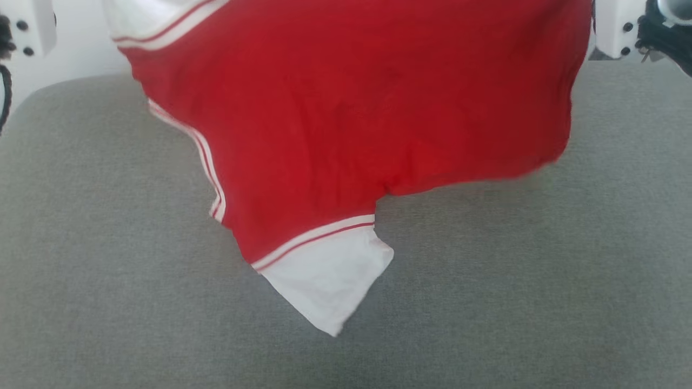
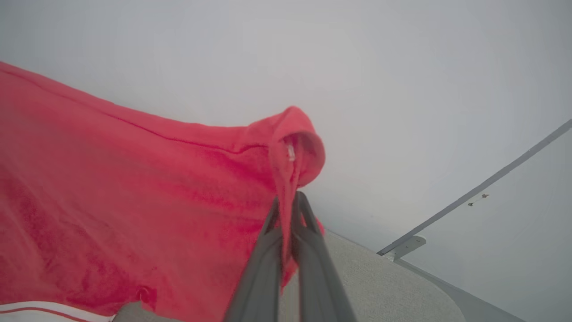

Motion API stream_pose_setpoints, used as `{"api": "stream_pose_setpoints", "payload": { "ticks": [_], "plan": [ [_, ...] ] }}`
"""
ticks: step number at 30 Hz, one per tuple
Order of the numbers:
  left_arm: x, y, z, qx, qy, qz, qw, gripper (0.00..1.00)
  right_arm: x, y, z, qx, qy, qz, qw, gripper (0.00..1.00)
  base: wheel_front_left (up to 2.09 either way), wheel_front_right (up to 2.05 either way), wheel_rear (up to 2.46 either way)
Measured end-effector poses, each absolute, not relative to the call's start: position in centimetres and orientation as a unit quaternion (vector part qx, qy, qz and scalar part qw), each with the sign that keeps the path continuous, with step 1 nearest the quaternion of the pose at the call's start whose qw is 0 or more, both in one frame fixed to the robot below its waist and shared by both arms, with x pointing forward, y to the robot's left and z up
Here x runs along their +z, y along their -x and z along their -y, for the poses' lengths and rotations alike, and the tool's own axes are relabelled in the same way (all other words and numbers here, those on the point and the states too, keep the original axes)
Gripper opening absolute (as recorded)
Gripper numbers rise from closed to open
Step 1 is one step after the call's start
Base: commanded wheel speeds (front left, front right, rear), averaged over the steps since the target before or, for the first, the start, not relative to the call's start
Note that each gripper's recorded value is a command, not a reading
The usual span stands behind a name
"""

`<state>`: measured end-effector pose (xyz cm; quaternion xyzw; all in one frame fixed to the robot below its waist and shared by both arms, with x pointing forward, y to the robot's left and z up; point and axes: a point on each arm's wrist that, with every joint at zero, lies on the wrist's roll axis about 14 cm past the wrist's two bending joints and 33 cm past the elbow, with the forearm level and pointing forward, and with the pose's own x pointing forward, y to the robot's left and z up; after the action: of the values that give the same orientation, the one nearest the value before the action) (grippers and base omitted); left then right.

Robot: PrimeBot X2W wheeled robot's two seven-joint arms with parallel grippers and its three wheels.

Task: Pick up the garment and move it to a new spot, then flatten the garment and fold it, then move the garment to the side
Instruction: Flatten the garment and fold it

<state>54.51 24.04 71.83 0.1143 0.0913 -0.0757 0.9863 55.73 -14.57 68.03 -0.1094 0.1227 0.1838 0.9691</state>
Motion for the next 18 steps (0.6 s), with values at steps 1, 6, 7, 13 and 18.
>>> {"api": "stream_pose_setpoints", "payload": {
  "ticks": [1,6,7,13,18],
  "plan": [
    [72.3,-54.8,-23.7,-0.079,-0.119,-0.082,0.986,0.00,68.4,-55.7,14.9,0.180,0.108,-0.115,0.971,0.00,0.00,0.00,0.00],
    [74.8,-57.1,-23.3,-0.074,-0.138,-0.017,0.987,0.00,69.0,-57.3,15.9,0.157,0.106,-0.083,0.978,0.00,0.00,0.00,0.00],
    [75.2,-57.8,-23.3,-0.071,-0.137,-0.002,0.988,0.00,69.2,-57.9,15.9,0.152,0.107,-0.072,0.980,0.00,0.00,0.00,0.00],
    [78.4,-62.1,-22.7,-0.048,-0.135,0.096,0.985,0.00,69.5,-62.0,16.6,0.120,0.109,-0.014,0.987,0.00,0.00,0.00,0.00],
    [80.8,-65.2,-22.1,-0.034,-0.135,0.189,0.972,0.00,70.0,-65.8,17.3,0.093,0.119,0.052,0.987,0.00,0.00,0.00,0.00]
  ]
}}
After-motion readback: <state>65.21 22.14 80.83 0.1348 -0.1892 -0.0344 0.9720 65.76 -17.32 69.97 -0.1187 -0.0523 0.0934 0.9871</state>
